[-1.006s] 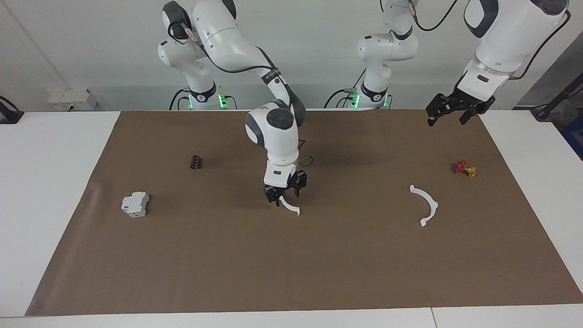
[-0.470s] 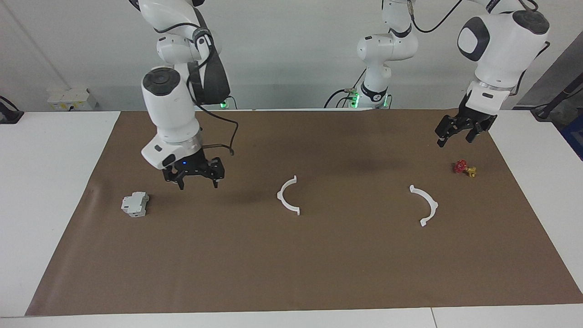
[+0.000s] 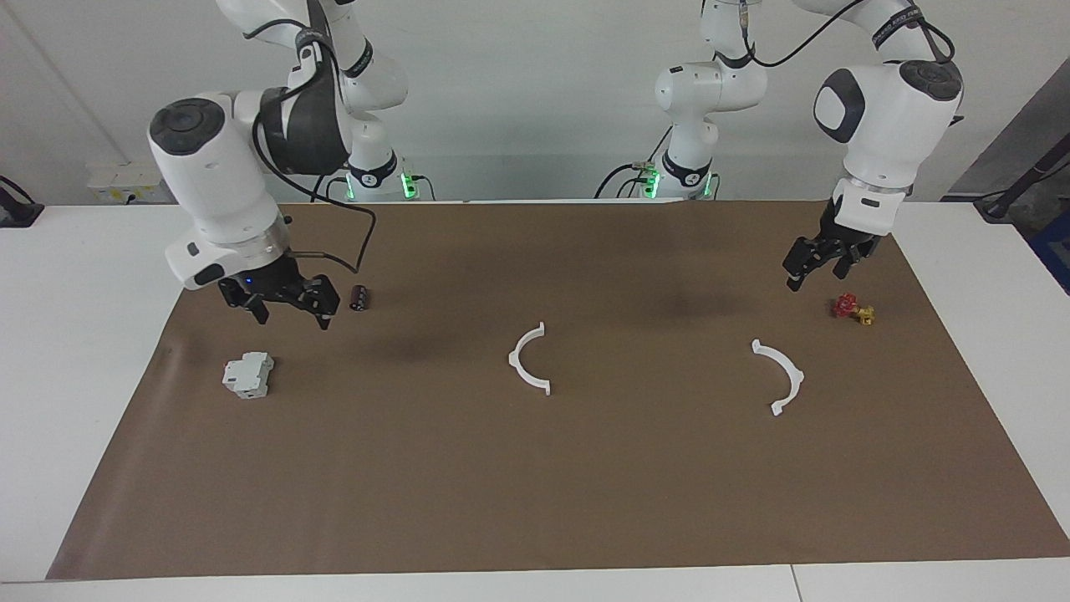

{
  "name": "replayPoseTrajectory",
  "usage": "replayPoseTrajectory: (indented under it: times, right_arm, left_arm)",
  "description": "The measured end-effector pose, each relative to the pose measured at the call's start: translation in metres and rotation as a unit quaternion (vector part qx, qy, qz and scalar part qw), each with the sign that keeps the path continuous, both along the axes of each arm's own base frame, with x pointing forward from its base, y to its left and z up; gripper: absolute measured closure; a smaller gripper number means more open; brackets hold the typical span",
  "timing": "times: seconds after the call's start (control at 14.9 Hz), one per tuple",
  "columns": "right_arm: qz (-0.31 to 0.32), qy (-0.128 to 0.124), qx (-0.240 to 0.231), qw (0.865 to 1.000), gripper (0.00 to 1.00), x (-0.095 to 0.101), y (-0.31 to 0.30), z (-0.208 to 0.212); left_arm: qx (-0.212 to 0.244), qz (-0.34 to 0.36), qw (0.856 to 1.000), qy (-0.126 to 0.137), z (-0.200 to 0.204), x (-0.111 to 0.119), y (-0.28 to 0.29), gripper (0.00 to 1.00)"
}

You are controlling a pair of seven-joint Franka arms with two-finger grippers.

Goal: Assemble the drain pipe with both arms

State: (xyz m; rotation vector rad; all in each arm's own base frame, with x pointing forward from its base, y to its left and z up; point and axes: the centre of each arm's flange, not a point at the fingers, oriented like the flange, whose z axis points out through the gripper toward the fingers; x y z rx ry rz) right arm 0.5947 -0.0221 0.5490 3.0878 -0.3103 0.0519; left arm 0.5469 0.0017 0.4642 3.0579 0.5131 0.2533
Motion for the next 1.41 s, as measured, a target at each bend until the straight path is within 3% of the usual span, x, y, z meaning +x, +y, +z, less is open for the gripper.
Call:
replayPoseTrajectory:
  times: [0.13, 0.47, 0.81, 1.34, 1.41]
  right_arm:
    - [0.001, 0.001, -0.001, 1.000, 0.00, -0.017, -0.005, 0.026]
    - [0.087, 0.034, 0.001, 0.996, 0.00, -0.048, -0.005, 0.063]
    - [0.095, 0.044, 0.001, 0.994, 0.00, -0.051, 0.010, 0.054]
    - [0.090, 0.041, 0.005, 0.995, 0.00, -0.053, 0.006, 0.070]
    - [0.090, 0.041, 0.006, 0.995, 0.00, -0.053, 0.006, 0.069]
  left_arm:
    - [-0.004, 0.024, 1.000, -0.002, -0.029, 0.012, 0.005, 0.00]
    - [-0.005, 0.052, 0.999, -0.009, -0.079, 0.030, 0.035, 0.00]
    - [-0.009, 0.058, 0.998, -0.007, -0.146, 0.036, 0.028, 0.03]
    - [-0.010, 0.053, 0.999, -0.002, -0.157, 0.030, 0.019, 0.05]
    - [-0.010, 0.053, 0.999, -0.002, -0.157, 0.029, 0.019, 0.11]
